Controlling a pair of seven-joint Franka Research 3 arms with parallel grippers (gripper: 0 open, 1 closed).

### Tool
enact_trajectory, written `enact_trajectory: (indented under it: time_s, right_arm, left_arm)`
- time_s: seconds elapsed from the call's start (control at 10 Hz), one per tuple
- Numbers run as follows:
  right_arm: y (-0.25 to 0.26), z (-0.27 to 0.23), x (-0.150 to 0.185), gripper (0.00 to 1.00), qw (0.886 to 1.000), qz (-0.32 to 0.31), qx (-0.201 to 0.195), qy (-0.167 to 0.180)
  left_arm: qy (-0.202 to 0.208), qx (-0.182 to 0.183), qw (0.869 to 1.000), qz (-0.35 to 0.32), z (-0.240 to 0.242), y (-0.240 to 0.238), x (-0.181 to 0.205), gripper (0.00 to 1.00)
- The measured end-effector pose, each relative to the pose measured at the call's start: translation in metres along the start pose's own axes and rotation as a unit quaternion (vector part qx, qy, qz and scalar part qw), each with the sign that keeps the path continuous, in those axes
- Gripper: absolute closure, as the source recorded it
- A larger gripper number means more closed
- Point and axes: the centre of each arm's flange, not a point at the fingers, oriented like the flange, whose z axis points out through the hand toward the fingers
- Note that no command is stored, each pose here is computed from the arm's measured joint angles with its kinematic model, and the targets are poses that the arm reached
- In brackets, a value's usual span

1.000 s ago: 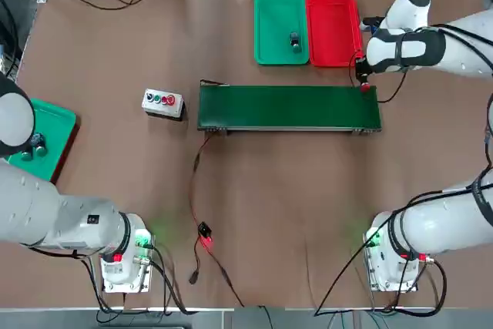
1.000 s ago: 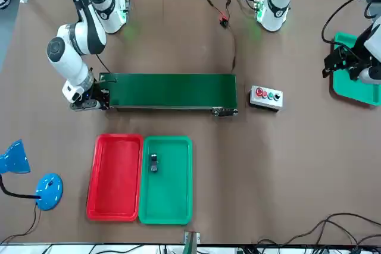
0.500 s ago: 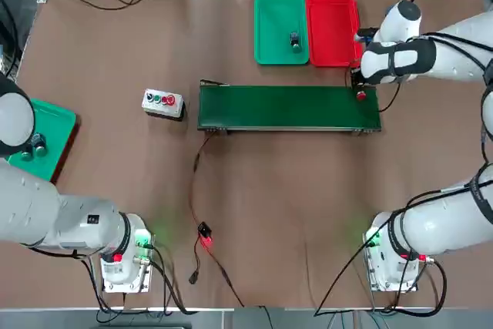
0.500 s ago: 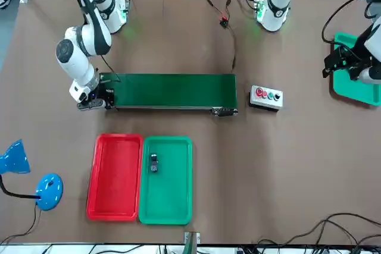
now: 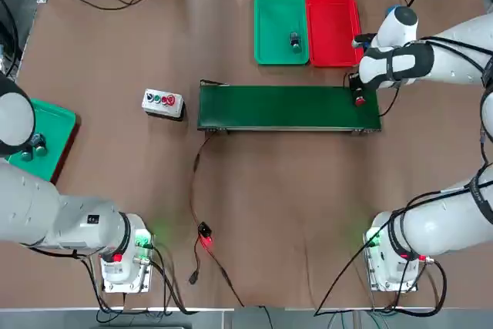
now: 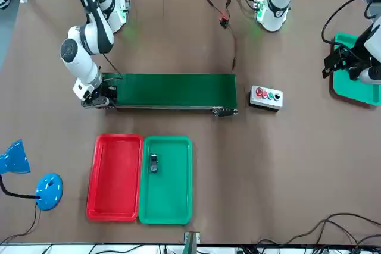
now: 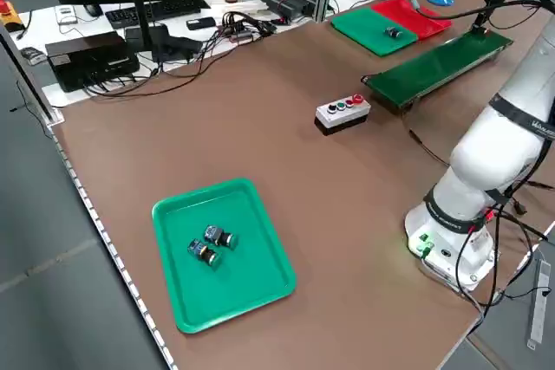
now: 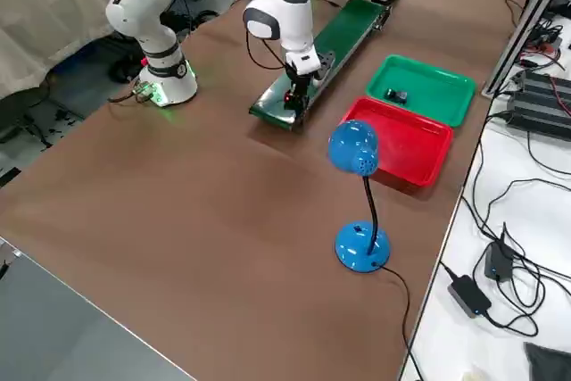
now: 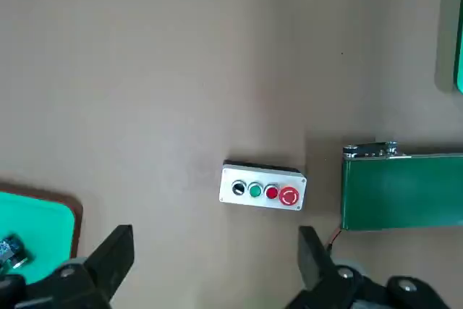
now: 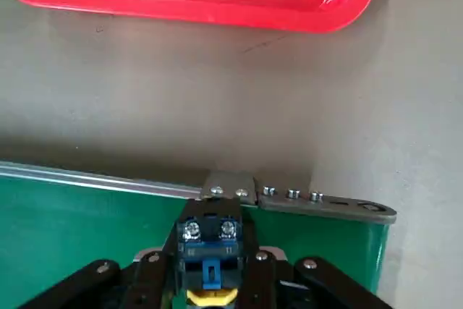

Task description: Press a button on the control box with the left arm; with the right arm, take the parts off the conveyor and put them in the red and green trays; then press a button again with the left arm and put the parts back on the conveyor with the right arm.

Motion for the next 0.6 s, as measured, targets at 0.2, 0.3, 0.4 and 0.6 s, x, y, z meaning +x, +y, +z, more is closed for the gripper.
enact_trajectory:
  time_s: [0.2, 0.3, 0.4, 0.6]
  right_arm:
    - [0.000, 0.000, -0.001, 0.64, 1.000, -0.001, 0.000, 0.000]
    - [-0.002, 0.004, -0.006, 0.52, 1.000, -0.003, 0.000, -0.006]
    - [-0.008, 0.006, -0.008, 0.37, 1.000, -0.009, 0.000, -0.007]
    - [-0.016, -0.003, 0.002, 0.05, 1.000, -0.016, 0.001, 0.008]
  left_arm:
    - [0.000, 0.000, 1.000, 0.000, 0.000, 0.000, 0.000, 0.00]
    - [0.000, 0.000, 1.000, 0.000, 0.000, 0.000, 0.000, 0.00]
    - [0.000, 0.000, 1.000, 0.000, 0.000, 0.000, 0.000, 0.00]
    - [0.000, 0.000, 1.000, 0.000, 0.000, 0.000, 0.000, 0.00]
